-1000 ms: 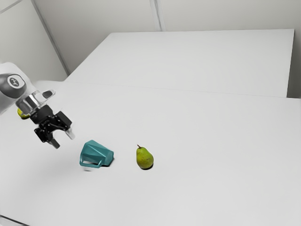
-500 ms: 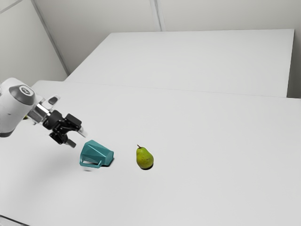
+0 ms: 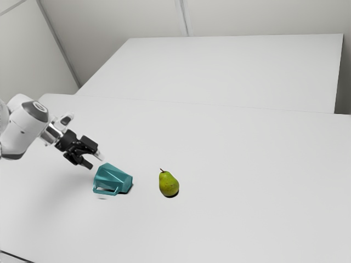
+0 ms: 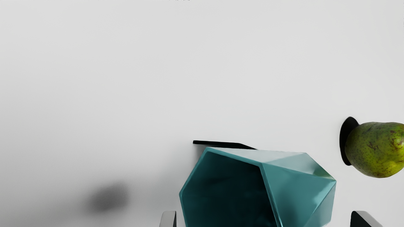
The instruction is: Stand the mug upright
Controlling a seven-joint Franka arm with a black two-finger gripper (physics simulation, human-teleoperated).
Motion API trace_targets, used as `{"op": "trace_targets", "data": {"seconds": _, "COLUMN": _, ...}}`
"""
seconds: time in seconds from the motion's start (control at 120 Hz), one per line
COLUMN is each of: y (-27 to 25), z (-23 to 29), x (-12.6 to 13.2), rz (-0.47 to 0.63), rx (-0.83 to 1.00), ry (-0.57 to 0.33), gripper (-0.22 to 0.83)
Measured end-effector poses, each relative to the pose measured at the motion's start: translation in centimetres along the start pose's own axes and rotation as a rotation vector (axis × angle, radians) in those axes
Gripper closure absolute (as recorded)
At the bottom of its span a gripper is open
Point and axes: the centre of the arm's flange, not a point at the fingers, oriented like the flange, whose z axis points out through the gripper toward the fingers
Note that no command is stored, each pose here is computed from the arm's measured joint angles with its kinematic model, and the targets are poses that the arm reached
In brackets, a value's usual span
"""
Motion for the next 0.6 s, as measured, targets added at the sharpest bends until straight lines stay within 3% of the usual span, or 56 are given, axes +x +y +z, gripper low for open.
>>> {"op": "trace_targets", "data": {"seconds": 0.6, "y": 0.1, "z": 3.2, "x": -1.2, "rz": 0.061, "rx": -0.18, "ry": 0.012, "gripper": 0.0}}
